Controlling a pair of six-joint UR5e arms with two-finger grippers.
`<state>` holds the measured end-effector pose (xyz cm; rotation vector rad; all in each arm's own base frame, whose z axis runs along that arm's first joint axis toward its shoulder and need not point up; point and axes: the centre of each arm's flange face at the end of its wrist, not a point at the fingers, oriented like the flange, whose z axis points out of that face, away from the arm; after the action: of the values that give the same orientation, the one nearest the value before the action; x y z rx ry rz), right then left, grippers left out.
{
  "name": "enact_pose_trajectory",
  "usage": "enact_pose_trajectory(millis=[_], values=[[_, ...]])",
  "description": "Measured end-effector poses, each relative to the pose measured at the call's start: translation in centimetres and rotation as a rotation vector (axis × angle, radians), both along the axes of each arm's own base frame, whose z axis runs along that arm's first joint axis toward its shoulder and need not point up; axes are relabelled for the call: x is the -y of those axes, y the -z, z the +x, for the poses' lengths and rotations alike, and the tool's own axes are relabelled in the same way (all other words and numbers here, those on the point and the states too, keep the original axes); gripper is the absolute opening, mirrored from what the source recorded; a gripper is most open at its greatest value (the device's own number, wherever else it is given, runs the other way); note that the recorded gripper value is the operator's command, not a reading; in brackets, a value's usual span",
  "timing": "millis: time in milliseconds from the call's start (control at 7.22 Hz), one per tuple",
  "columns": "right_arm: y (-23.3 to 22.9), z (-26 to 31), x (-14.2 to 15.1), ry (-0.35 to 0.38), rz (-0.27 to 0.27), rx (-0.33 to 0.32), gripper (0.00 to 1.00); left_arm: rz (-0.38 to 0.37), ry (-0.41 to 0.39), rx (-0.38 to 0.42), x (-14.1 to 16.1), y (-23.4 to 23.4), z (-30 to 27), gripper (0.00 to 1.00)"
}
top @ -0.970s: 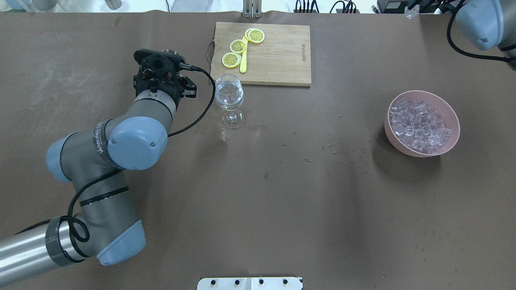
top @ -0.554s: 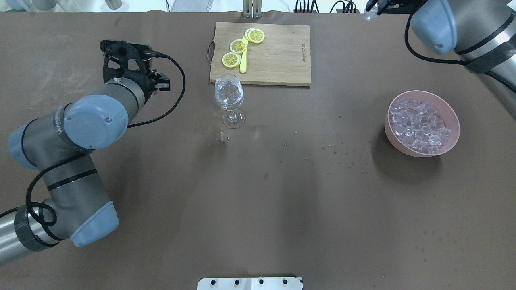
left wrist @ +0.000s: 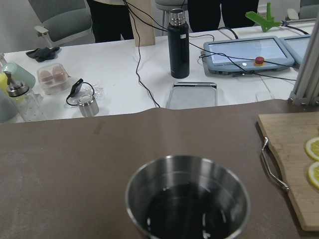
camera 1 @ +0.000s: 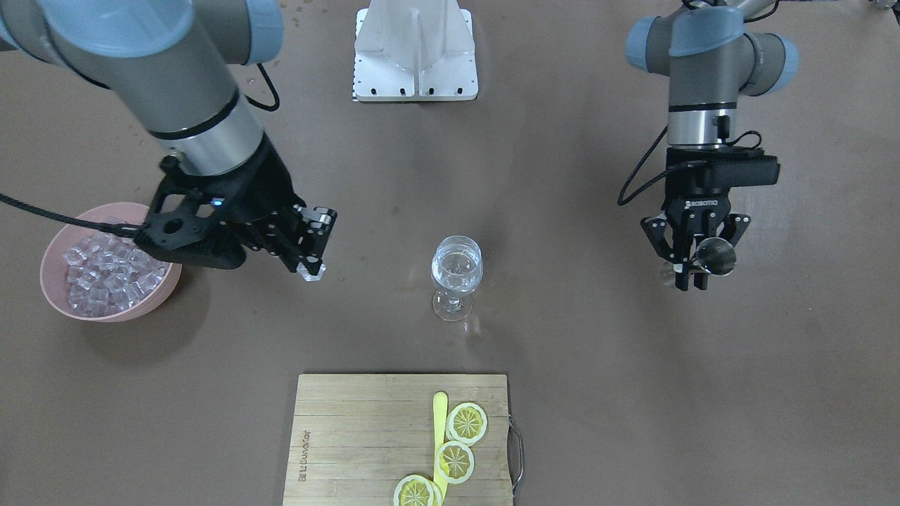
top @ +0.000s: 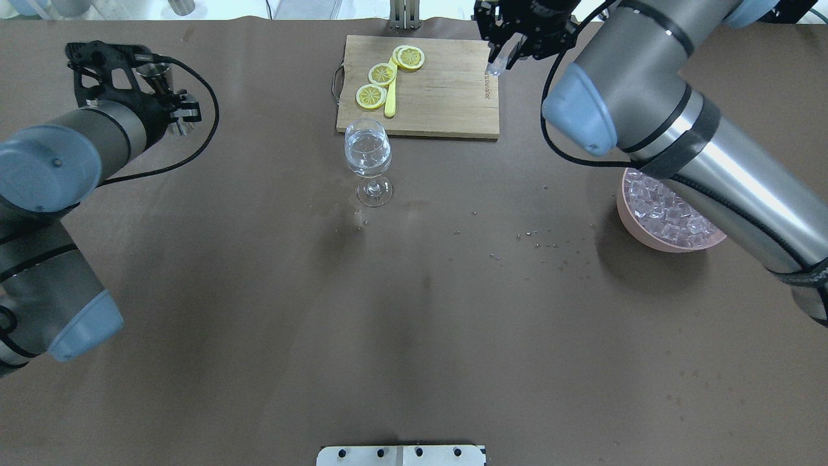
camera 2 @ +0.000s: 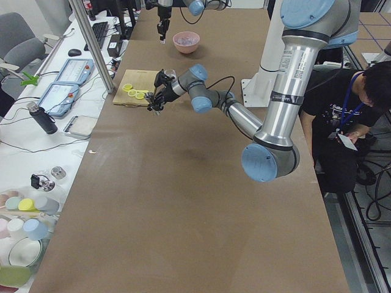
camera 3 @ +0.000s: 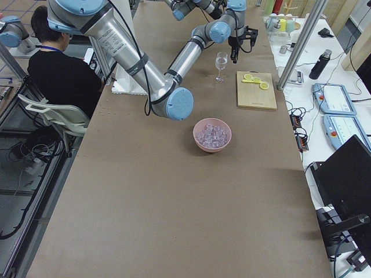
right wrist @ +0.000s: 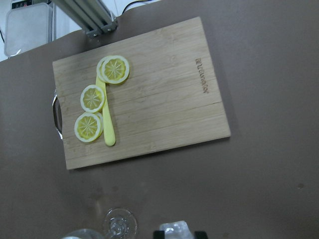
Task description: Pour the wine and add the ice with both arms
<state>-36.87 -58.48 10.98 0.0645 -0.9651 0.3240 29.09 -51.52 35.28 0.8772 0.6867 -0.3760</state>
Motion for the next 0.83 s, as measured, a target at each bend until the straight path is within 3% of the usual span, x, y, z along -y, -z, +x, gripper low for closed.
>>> enact_pose_trajectory(millis=[416, 831], values=[[4.6, -8.8, -2.5, -0.023, -0.016, 0.018, 0.0, 0.015, 0.094, -0.027, 1.8, -10.8, -6.5, 0.09], [7.9, -13.1, -3.1, -0.021, -0.024, 0.01, 0.0, -0.017, 0.093, -0.036, 1.0, -20.9, -10.3, 0.09]])
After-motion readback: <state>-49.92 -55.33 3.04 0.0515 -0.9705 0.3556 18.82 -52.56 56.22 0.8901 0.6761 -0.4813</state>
